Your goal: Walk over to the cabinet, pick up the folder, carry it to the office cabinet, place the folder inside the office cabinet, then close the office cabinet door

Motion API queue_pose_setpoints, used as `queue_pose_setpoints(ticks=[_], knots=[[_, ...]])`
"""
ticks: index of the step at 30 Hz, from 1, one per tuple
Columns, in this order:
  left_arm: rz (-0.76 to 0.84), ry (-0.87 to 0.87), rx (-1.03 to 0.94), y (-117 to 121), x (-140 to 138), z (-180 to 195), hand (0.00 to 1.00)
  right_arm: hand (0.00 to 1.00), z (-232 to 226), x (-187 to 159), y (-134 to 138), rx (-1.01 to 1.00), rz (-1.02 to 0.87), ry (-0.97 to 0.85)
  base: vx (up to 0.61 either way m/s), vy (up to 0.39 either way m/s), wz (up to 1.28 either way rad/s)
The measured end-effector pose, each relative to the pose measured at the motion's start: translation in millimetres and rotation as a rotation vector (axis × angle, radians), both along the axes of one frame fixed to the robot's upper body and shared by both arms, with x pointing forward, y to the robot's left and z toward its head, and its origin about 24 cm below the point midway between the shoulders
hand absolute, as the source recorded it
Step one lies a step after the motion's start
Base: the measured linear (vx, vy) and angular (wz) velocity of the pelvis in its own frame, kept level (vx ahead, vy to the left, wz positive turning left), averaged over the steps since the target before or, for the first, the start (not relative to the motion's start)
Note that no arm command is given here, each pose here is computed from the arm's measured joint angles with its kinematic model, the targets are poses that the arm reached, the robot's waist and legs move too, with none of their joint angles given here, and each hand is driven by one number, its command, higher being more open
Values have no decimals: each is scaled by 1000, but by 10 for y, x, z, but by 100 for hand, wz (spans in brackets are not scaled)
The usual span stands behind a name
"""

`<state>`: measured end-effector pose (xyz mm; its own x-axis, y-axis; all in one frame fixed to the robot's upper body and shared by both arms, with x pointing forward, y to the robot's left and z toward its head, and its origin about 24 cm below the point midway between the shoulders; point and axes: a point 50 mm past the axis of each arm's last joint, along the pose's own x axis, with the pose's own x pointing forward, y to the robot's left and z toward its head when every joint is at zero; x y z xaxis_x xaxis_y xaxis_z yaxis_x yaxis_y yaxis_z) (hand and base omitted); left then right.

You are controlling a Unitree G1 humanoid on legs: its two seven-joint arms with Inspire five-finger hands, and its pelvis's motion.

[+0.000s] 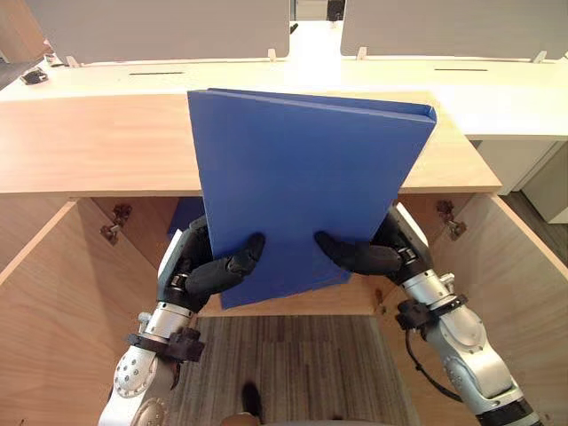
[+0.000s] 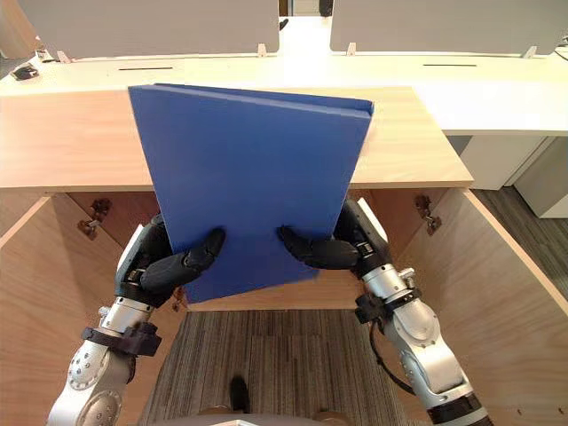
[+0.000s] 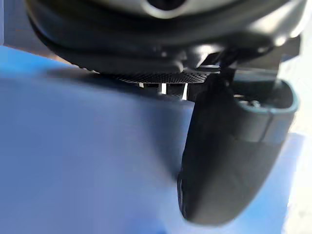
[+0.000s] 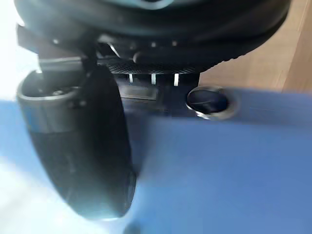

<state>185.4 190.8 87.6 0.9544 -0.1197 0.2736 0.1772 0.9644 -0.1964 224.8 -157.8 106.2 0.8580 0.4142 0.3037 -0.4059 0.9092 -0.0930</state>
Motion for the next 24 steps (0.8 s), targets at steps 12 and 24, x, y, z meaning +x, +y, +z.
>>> queue_pose_setpoints(ticks=[12, 24], knots=[[460, 231, 28, 628, -160, -607, 100, 0, -95, 60, 104, -66, -95, -9, 10, -6, 6], [615, 895, 156, 946, -549, -1793, 100, 0, -308, 390, 558, -323, 17, -16, -16, -10, -2]])
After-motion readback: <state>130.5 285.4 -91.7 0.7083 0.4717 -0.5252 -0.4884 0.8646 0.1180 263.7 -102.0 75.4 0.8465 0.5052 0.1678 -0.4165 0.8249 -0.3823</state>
